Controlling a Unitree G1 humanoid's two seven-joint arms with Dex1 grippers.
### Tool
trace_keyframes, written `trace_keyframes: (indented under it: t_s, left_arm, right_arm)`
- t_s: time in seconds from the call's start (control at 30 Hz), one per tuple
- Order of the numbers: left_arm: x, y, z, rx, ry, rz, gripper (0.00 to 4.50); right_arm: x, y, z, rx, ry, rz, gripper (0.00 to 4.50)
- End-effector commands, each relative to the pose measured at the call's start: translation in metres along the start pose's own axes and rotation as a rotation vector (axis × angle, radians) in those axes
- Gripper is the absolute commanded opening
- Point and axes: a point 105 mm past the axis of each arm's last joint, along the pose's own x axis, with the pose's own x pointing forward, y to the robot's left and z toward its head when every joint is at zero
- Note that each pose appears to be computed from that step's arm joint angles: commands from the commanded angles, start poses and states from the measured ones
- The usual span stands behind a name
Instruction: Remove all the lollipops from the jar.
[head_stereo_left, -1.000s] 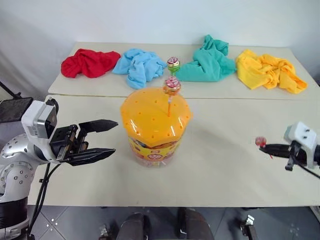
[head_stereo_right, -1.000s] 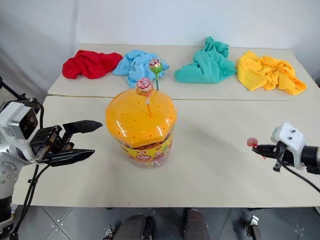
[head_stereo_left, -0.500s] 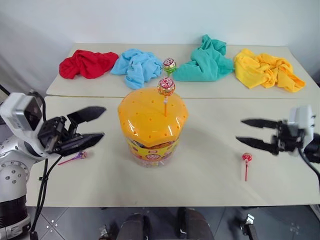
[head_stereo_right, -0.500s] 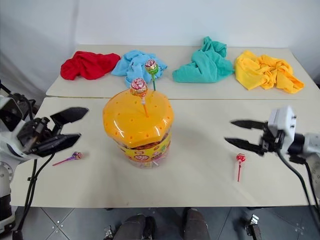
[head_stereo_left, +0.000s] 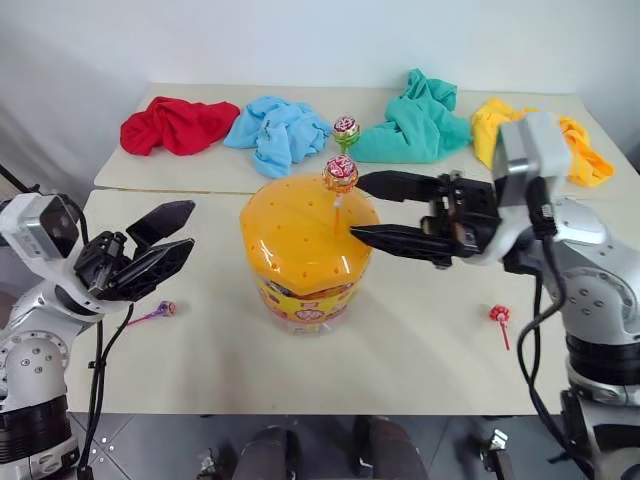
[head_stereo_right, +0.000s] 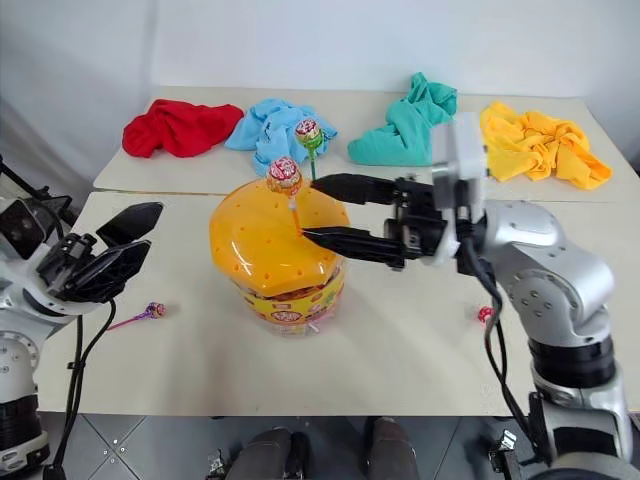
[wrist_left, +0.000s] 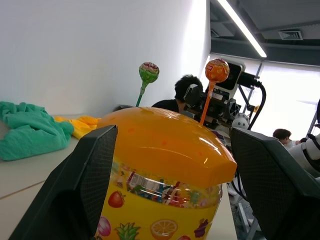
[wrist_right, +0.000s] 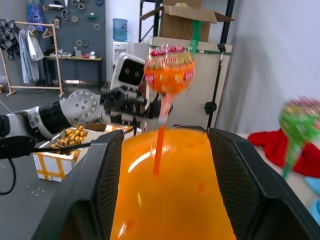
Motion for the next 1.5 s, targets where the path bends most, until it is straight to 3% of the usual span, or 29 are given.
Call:
trace_keyframes:
  t_s: [0.03,0.17,0.4,0.53,0.57,0.63,0.73,0.8,0.83,1.03,1.07,1.17,1.3,1.4,1.5]
  left_arm:
    - [0.004,-0.008,0.007,0.049,-0.003,-0.031,3.79]
    - [0.005,-0.009,0.007,0.055,-0.005,-0.035,3.79]
    - [0.016,-0.014,0.011,0.076,-0.018,-0.095,3.79]
    - [0.027,-0.018,0.016,0.104,-0.027,-0.140,3.79]
    - [0.030,-0.020,0.016,0.109,-0.015,-0.160,3.79]
    - [0.034,-0.025,0.012,0.116,0.031,-0.203,3.79]
    - [0.036,-0.023,0.008,0.151,0.088,-0.223,3.79]
    - [0.034,-0.020,0.003,0.182,0.171,-0.253,3.79]
    - [0.033,-0.020,0.000,0.191,0.205,-0.269,3.79]
    - [0.037,-0.020,-0.004,0.222,0.253,-0.318,3.79]
    - [0.038,-0.020,-0.003,0.222,0.248,-0.321,3.79]
    - [0.040,-0.022,-0.001,0.216,0.225,-0.324,3.79]
    - [0.040,-0.022,0.008,0.208,0.168,-0.295,3.79]
    - [0.033,-0.014,0.018,0.197,0.083,-0.205,3.79]
    - [0.024,-0.004,0.022,0.188,0.030,-0.117,3.79]
  right_arm:
    - [0.008,0.002,0.004,-0.022,0.000,0.028,1.54]
    - [0.011,0.004,0.006,-0.015,-0.010,0.049,0.14]
    - [-0.015,-0.019,0.051,0.026,-0.294,-0.065,0.06]
    - [-0.044,-0.029,0.062,0.050,-0.270,-0.151,0.06]
    - [-0.057,-0.034,0.057,0.044,-0.192,-0.201,0.06]
    - [-0.095,-0.044,0.032,0.028,0.087,-0.340,0.06]
    - [-0.169,-0.053,-0.014,0.043,0.455,-0.536,0.06]
    - [-0.236,-0.040,-0.058,0.043,0.797,-0.614,0.06]
    - [-0.253,-0.032,-0.070,0.048,0.889,-0.613,0.06]
    - [-0.300,-0.006,-0.114,0.069,1.074,-0.585,0.06]
    - [-0.302,-0.003,-0.119,0.090,1.074,-0.586,0.06]
    - [-0.303,0.002,-0.128,0.132,1.055,-0.567,0.71]
    - [-0.287,-0.007,-0.115,0.060,0.931,-0.546,1.96]
    - [-0.227,-0.031,-0.064,-0.024,0.537,-0.504,2.95]
    - [-0.182,-0.037,-0.031,-0.039,0.340,-0.423,2.95]
